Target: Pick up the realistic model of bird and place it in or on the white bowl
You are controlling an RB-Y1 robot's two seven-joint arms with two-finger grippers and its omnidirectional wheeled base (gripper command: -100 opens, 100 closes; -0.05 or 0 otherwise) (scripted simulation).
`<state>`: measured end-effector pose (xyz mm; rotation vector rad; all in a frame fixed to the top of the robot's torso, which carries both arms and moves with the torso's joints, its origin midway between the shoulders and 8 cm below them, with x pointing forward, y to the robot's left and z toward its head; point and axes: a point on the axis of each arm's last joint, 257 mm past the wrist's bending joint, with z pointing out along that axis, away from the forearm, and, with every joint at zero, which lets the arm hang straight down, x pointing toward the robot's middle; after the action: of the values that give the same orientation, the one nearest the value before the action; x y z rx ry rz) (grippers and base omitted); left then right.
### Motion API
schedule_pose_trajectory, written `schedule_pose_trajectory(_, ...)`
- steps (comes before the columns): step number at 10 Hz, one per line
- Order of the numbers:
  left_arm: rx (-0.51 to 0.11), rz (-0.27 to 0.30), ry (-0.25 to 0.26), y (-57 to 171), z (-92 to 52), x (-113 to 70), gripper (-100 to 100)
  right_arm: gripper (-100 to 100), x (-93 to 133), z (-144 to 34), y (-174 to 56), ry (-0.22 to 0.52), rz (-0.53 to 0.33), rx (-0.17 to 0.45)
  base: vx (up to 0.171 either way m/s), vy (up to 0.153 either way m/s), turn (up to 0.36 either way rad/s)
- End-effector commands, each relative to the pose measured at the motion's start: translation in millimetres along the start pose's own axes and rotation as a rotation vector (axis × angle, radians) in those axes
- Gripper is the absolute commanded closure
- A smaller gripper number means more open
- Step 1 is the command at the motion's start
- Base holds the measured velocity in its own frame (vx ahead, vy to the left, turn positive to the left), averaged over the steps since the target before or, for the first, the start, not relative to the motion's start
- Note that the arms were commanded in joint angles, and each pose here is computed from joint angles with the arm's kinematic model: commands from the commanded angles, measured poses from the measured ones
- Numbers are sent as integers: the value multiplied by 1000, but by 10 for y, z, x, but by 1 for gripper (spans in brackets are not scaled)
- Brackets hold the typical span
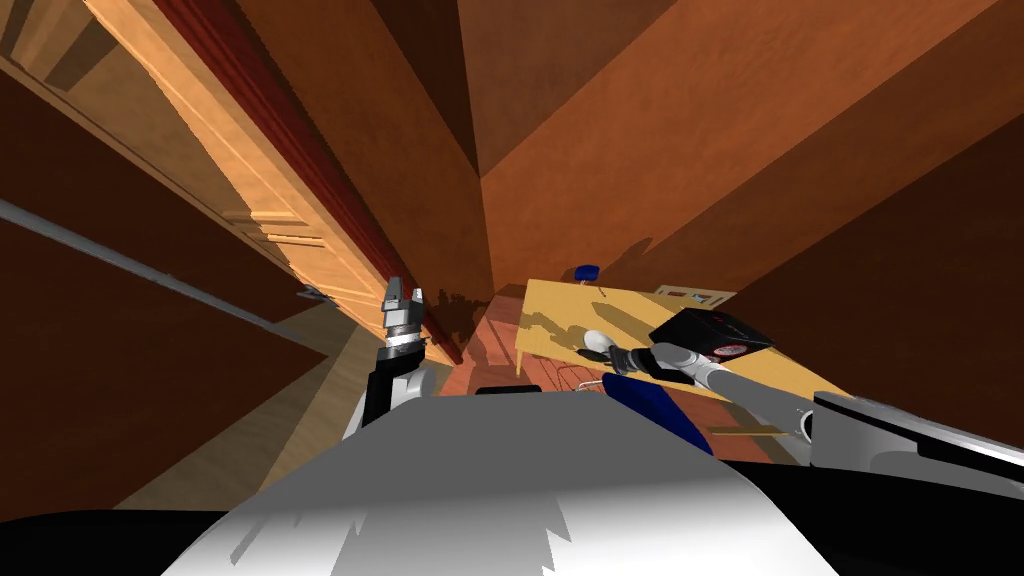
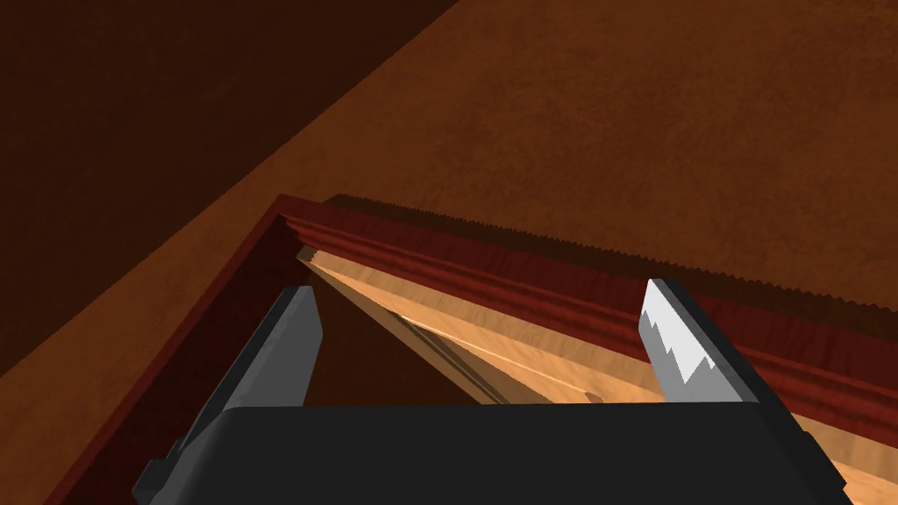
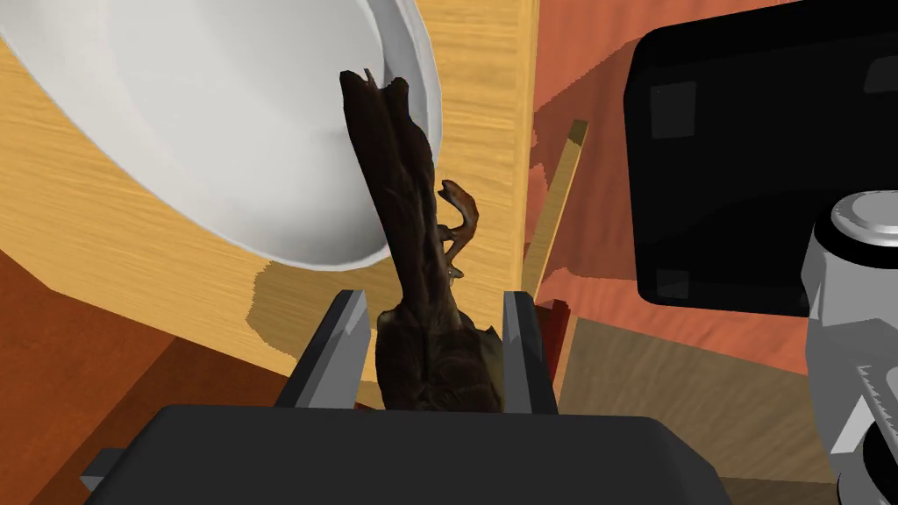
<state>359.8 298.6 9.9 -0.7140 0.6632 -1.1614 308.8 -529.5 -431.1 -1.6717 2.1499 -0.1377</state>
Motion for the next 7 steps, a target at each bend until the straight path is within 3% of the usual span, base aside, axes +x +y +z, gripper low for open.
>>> schedule_pose_trajectory(1, 0, 0, 0, 0, 0, 0, 0, 100, -35, 36, -39, -16, 10, 8, -18, -172, 34)
schedule_pose_trajectory(3, 0, 0, 0, 0, 0, 0, 0, 100, -342, 77, -257, -85, 47, 44, -23, -261, 115)
schedule_pose_trajectory(4, 0, 0, 0, 0, 0, 0, 0, 100, -342, 77, -257, -85, 47, 44, -3, -195, 56)
schedule_pose_trajectory(7, 0, 0, 0, 0, 0, 0, 0, 100, -645, 78, -514, -154, 83, 85, -2, -174, 78)
